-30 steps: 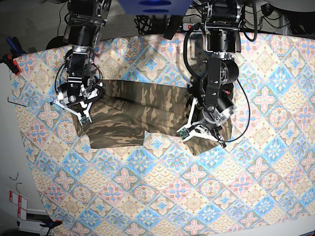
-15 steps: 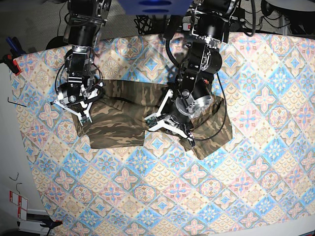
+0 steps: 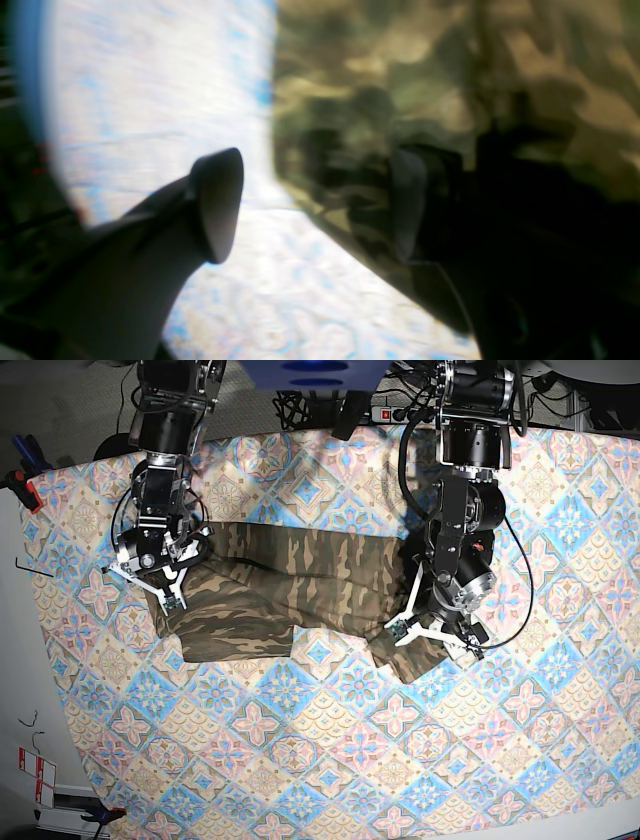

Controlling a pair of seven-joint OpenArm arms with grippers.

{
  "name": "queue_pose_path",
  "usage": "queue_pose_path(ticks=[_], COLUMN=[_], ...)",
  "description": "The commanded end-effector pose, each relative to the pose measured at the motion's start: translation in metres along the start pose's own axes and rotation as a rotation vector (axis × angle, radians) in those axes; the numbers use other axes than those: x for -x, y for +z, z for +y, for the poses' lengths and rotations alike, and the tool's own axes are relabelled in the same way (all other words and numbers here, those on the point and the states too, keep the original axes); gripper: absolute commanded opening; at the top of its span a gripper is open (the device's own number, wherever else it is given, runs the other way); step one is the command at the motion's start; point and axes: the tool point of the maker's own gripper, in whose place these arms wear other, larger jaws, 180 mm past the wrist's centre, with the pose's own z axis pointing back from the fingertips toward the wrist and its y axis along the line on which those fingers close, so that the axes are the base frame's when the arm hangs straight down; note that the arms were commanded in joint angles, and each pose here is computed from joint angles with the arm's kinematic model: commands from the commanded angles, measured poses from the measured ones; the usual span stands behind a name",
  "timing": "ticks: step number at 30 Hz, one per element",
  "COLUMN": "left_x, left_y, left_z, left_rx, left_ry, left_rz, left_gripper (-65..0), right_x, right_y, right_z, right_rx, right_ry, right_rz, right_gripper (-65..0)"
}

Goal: Fold the T-shirt properly
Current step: 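Adjust the folded end with the left gripper, smoothing it flat, then grasp the folded end of the camouflage shirt with the left gripper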

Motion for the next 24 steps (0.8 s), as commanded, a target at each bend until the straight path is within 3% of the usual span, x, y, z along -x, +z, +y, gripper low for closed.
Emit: queue_pose_path(ticks=[1,7,11,16,24], left_x=[-0.014,-0.029,-0.052,-0.069,-0.044], left_y=[0.003,0.005,0.023,0.025,-0.005], left_z=[0.015,0.009,0.024,0.004,-0.028], left_rx=[-0.038,-0.03,-0.086,-0.018,0.104], left_ry=[0.009,0.025,0.025,-0.045,-0.041], left_rz=[-0.043,-0.072,-0.131,-0.16,-0.079], left_gripper=[-23.1,-23.0,-22.7,-22.9,-23.0], right_x=[-0.002,-0.002,-0.001,-0.001,-0.001], right_y=[-0.005,-0.005,-0.005,-0.005,-0.005], right_z=[0.011,0.011,0.011,0.011,0.011], right_rx=[-0.038,-0.038,-0.039,-0.039,-0.039], right_ry=[-0.001,-0.001,-0.001,-0.001,-0.001], right_rz=[-0.026,-0.026,-0.025,-0.025,-0.025], right_gripper=[-34.3,-34.3,-34.3,-34.3,-34.3])
